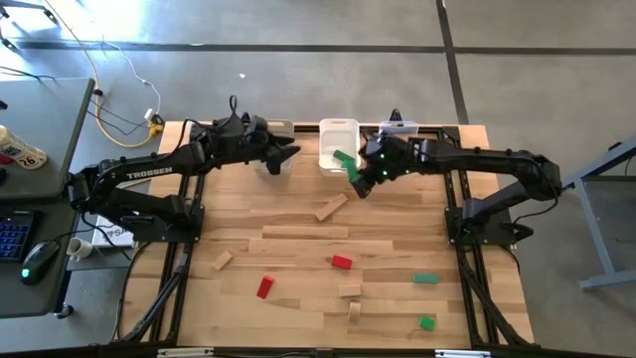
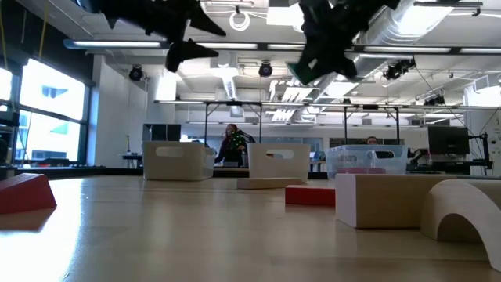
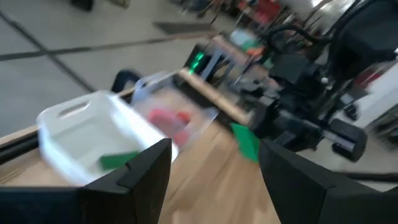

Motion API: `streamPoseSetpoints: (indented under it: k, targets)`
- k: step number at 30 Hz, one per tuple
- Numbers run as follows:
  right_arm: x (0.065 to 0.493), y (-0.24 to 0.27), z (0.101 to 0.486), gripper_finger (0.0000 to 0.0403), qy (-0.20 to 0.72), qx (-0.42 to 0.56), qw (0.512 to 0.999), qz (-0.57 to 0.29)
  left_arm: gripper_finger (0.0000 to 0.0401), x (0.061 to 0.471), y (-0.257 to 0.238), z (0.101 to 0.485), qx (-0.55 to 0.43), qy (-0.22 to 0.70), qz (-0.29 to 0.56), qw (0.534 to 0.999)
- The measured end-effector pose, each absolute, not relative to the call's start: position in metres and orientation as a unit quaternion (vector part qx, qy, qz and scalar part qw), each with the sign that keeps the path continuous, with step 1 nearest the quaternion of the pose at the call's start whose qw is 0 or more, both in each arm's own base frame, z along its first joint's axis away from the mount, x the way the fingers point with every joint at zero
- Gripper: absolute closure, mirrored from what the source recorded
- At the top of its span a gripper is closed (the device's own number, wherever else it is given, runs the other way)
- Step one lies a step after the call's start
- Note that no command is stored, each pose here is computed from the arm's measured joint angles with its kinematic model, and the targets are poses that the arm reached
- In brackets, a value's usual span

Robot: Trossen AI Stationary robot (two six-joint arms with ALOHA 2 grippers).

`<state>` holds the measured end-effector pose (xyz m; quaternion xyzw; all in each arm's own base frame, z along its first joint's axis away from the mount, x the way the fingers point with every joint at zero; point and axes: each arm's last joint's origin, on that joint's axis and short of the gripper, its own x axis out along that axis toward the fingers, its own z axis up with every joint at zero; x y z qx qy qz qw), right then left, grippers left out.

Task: Sort & place blocks by color
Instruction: Put the green triangular block into the white bin

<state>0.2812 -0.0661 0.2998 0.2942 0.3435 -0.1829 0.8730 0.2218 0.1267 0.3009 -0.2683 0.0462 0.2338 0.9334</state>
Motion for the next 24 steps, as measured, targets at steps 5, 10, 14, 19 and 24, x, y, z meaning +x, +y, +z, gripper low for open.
streamPoseSetpoints:
  k: [5, 10, 14, 19, 24]
  targets:
    - [0.291, -0.070, 0.326, 0.0288, 0.268, 0.240, 0.918, -0.169, 0.0174, 0.223, 0.126, 0.308, -0.262, 0.014, 0.207, 0.943]
    - [0.295, -0.074, 0.334, 0.0288, 0.225, 0.171, 0.937, -0.204, 0.0174, 0.224, 0.126, 0.310, -0.259, 0.008, 0.198, 0.945]
    - [0.295, -0.078, 0.335, 0.0288, 0.220, 0.109, 0.934, -0.259, 0.0174, 0.224, 0.126, 0.309, -0.235, 0.016, 0.198, 0.952]
    - [0.302, -0.090, 0.323, 0.0288, 0.245, 0.061, 0.919, -0.302, 0.0174, 0.223, 0.126, 0.307, -0.231, 0.029, 0.200, 0.952]
    - [0.313, -0.108, 0.296, 0.0288, 0.288, 0.078, 0.900, -0.318, 0.0174, 0.219, 0.124, 0.297, -0.242, 0.083, 0.224, 0.940]
